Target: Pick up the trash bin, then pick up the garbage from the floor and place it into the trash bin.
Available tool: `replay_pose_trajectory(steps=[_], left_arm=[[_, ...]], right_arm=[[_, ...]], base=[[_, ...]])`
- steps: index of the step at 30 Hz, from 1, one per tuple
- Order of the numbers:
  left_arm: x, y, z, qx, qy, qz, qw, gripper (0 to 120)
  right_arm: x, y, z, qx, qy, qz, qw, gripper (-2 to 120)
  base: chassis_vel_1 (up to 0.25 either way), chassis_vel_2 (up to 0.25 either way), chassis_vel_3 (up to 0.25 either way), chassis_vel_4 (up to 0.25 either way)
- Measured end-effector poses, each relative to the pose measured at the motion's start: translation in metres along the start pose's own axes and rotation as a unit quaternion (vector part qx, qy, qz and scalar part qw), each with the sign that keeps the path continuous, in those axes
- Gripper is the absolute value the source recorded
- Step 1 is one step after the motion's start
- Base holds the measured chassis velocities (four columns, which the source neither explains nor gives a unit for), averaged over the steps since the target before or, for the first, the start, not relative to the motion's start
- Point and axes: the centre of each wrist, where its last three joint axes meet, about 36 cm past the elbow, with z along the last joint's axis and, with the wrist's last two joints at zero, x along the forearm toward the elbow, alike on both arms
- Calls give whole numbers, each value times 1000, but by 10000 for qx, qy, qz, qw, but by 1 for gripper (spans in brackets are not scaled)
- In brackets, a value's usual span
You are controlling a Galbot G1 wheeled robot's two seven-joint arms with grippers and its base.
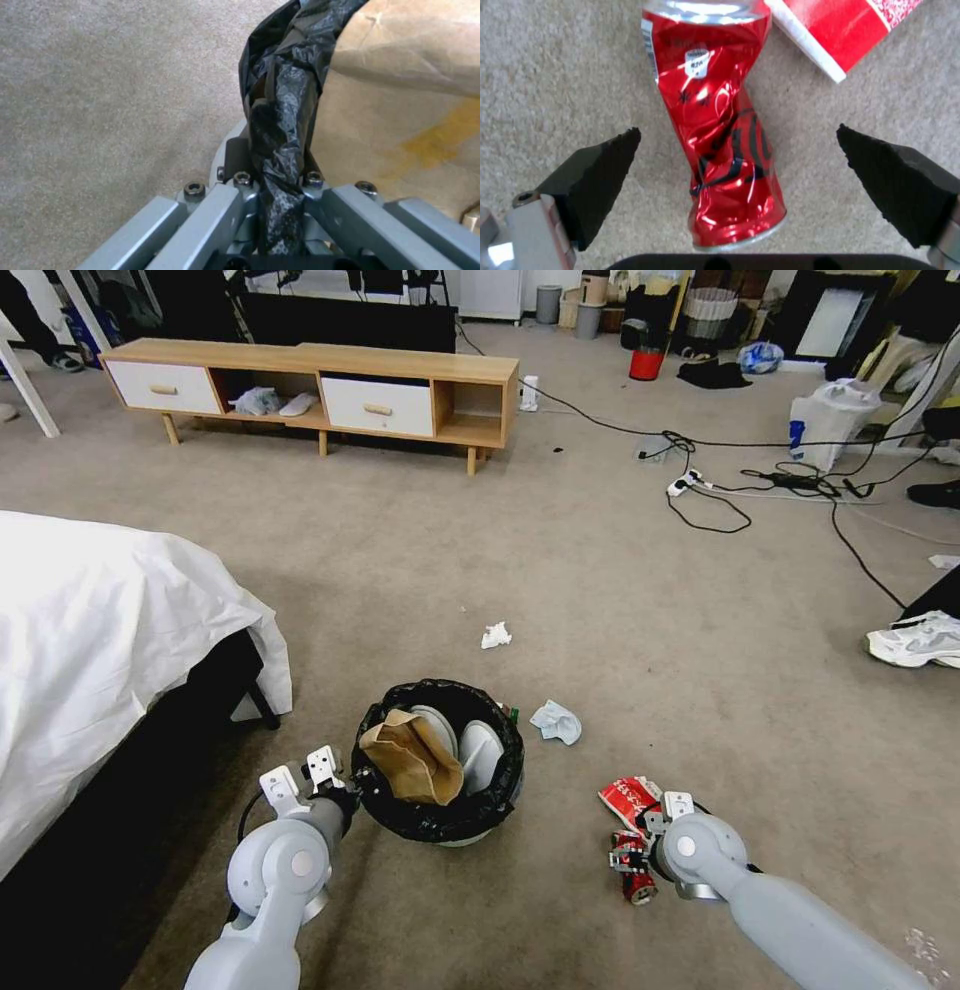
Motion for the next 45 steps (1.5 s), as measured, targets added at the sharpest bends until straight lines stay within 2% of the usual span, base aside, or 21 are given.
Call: replay_pose_trajectory(steps=[18,34,45], left_arm=[[2,0,4,35,-4,-57,10000,2],[3,-2,12,52,26,-95,9999,2],[3,-2,12,40,26,-100,9999,2]], right_arm=[[-10,1,-3,41,-21,39,10000,100],[-13,-18,-9,-17,-119,144,9998,100],[-14,-15,-6,57,-109,126,9998,100]], base=[[0,0,0,0],[0,0,0,0],[0,0,0,0]])
